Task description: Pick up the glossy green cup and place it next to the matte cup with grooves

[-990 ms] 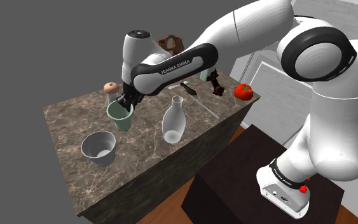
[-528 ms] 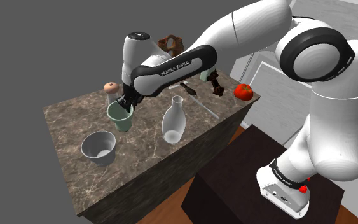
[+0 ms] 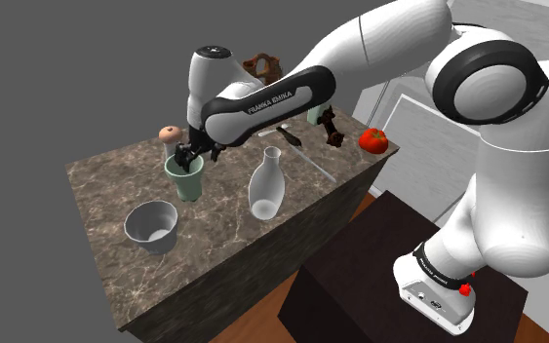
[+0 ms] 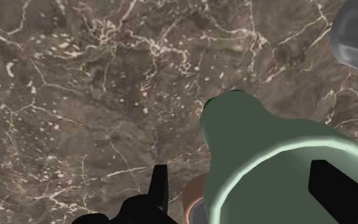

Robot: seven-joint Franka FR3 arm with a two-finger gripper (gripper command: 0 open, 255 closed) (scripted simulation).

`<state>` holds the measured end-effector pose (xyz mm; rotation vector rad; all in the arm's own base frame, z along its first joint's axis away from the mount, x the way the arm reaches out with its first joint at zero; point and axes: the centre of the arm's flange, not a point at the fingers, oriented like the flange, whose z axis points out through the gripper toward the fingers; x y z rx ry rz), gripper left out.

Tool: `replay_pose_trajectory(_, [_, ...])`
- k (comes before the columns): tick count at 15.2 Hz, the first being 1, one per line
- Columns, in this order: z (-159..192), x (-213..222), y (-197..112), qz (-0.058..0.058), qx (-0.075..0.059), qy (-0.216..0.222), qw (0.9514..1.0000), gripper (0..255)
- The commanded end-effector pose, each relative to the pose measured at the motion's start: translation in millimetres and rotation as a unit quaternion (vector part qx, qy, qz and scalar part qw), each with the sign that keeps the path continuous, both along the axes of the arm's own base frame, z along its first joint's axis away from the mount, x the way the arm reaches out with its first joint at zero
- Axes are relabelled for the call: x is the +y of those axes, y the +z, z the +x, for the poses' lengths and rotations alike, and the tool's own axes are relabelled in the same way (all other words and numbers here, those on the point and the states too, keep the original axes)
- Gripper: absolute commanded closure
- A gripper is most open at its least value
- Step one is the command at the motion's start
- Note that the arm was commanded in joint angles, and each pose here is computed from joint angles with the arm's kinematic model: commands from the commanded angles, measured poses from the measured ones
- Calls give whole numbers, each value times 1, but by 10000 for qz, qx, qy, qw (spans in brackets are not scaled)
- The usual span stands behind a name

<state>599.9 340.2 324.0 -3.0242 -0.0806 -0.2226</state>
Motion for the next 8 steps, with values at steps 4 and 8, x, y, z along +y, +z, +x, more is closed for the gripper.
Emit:
replay_pose_trajectory(4, [-5,-5,43,1,-2,0,10000,0])
replay_pose_trajectory(8, [-5,-5,43,1,-2,0,10000,0])
